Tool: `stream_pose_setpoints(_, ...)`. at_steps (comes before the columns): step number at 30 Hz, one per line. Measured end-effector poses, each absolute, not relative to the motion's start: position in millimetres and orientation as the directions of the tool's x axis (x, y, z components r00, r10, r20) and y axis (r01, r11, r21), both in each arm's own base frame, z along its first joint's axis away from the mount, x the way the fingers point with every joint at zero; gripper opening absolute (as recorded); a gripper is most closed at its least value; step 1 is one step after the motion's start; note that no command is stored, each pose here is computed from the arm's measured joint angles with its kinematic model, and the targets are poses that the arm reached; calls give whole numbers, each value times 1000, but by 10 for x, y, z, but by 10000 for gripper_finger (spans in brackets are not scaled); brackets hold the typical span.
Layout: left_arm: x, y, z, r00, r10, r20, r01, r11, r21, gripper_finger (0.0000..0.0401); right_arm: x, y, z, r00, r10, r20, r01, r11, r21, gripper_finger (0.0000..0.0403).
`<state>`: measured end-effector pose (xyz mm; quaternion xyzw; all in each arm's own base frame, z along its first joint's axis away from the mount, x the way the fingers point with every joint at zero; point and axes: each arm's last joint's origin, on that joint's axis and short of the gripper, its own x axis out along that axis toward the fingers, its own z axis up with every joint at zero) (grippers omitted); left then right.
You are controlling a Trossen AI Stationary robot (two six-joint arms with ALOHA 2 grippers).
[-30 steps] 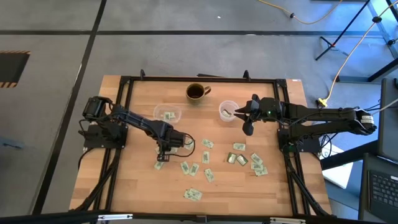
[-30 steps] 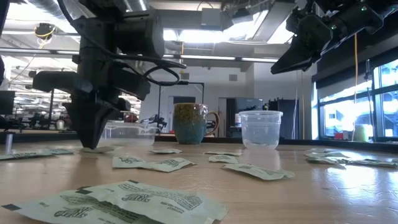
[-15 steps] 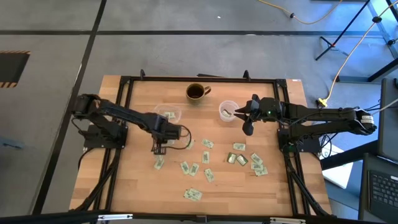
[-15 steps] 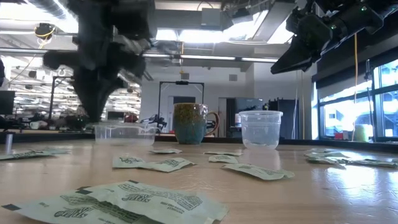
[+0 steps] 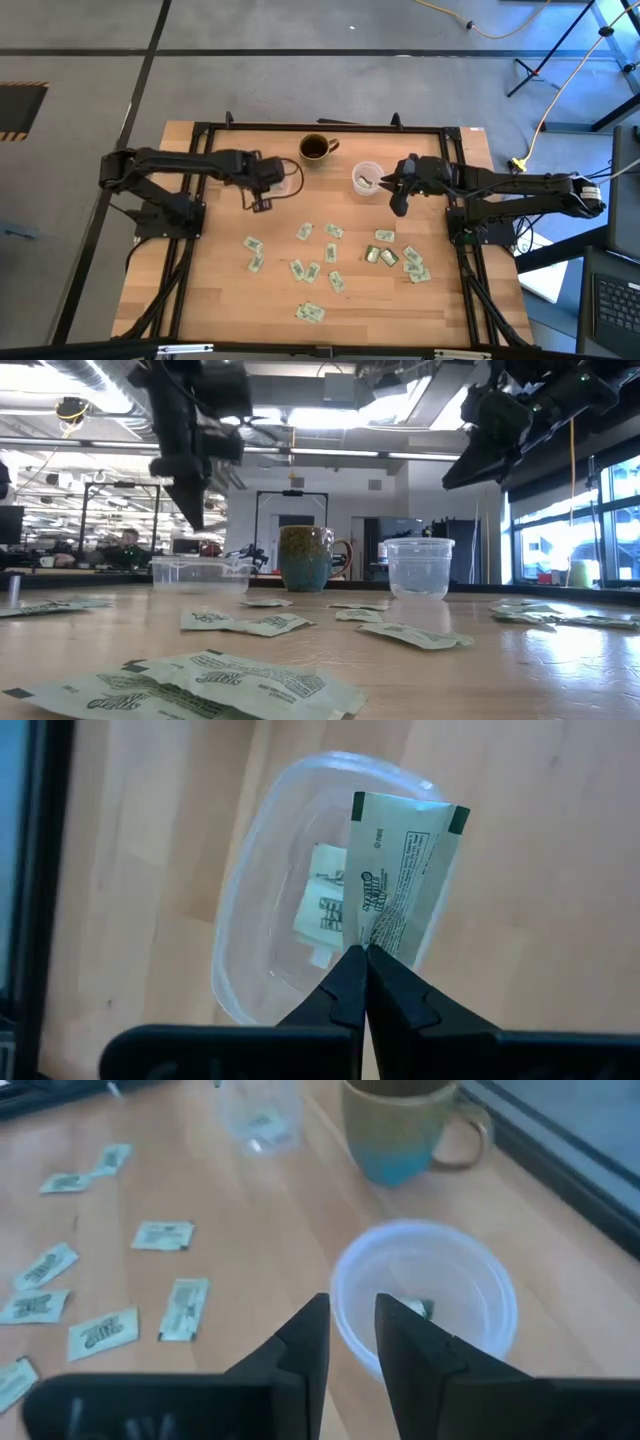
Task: Pick and place Stevia / Truvia into bins
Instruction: Put the light green stevia packet into the left transparent container
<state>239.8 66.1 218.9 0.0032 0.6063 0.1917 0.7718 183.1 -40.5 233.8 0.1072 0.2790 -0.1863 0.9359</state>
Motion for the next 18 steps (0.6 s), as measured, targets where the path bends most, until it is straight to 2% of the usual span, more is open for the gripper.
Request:
stream_pose_setpoints(9,2476,1008,1902,104,283,-954,-317,918,238,4,1689,-479,2199,636,-313,-705,566,811,150,87)
stream_pose_setpoints(18,2491,1123,1702,39,218,-975,-322,927,194,6,1563,-520,2101,508,-312,-803,679,719,150,87)
